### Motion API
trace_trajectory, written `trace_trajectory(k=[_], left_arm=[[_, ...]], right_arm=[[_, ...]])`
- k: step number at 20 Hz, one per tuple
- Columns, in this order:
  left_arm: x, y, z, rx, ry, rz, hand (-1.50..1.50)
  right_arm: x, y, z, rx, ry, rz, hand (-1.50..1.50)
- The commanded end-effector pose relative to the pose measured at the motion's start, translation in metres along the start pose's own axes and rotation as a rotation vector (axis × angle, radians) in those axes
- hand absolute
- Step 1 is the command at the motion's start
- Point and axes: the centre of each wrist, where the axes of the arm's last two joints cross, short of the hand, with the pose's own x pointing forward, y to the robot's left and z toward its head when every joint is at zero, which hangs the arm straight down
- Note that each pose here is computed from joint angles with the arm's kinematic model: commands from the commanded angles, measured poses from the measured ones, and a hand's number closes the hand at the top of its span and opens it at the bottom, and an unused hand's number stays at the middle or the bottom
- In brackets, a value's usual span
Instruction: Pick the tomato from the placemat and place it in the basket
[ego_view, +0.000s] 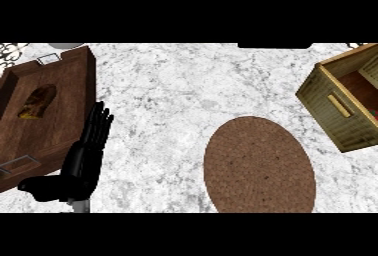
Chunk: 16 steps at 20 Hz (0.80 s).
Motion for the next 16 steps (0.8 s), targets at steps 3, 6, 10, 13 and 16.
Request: trace_trajectory(k=[3,6,10,13,16], left_arm=[[0.016,0.017,-0.016,0.053,-0.022,-0.06,0.0],[0.012,0.01,-0.02,0.037,-0.027,-0.047,0.0],[0.012,0.009,-0.014,0.045,-0.022,-0.029,0.0],[0.013,0.012,-0.015,0.027,-0.016,-0.04,0.0],[0.009,0.012,-0.012,0.041,-0.024,-0.043,0.0]], right_arm=[[0.008,-0.06,0.025,-0.12,0.062,-0.02,-1.5],[0.003,-0.067,0.036,-0.167,0.108,-0.098,-1.5],[0.014,-0.09,0.041,-0.153,0.091,-0.172,-1.5],[0.019,-0.106,0.051,-0.133,0.046,-0.217,-1.5],[0.023,-0.119,0.062,-0.12,0.034,-0.256,-1.5]])
